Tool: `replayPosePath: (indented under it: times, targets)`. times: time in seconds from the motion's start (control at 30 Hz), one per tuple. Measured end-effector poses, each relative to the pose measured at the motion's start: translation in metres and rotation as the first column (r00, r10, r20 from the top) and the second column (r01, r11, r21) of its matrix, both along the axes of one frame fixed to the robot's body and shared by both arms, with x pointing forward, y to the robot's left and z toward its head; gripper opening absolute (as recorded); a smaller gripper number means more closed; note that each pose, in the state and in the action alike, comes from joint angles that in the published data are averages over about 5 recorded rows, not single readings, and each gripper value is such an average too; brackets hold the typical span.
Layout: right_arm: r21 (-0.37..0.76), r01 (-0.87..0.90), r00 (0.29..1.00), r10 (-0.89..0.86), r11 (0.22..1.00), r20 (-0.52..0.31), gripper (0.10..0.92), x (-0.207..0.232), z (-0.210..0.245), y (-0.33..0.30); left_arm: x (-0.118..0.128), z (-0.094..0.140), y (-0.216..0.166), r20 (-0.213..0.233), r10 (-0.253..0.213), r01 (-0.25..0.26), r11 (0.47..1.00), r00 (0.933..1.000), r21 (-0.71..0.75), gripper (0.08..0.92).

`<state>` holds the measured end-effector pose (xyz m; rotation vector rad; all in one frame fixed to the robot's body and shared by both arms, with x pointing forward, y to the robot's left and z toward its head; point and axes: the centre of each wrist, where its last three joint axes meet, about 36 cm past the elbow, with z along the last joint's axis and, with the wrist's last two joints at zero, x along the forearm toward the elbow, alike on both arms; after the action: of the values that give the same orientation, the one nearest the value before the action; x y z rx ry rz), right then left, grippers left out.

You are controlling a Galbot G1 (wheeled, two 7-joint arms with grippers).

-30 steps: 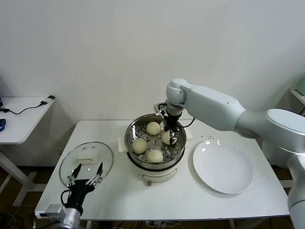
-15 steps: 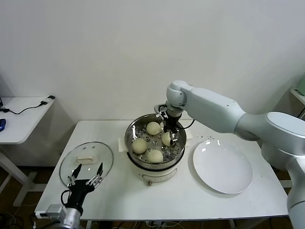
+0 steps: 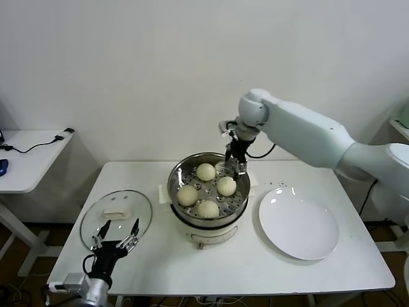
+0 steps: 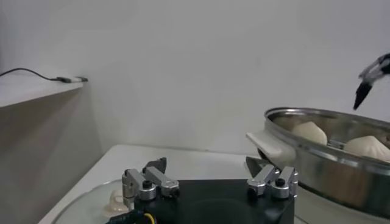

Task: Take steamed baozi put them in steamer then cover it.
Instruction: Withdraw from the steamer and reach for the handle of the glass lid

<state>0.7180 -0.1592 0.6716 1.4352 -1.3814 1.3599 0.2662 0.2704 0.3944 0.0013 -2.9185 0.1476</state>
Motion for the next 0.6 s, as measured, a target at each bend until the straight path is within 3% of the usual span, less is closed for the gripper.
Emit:
replayPosePath:
  times: [0.3,0.6]
  targets:
    - [0.289,0.133,0.977,-0.175,0.948,0.126,0.823,-0.015,0.041,-0.086,0.005,0.007,0.0,0.031,0.023,-0.022,0.999,0.9993,-0.026,0.823]
    - [0.643,0.182,0.875,-0.421,0.744,0.24,0.823,-0.06,0.007,-0.177,0.009,0.008,-0.004,0.065,0.037,-0.033,0.997,0.9972,-0.065,0.823]
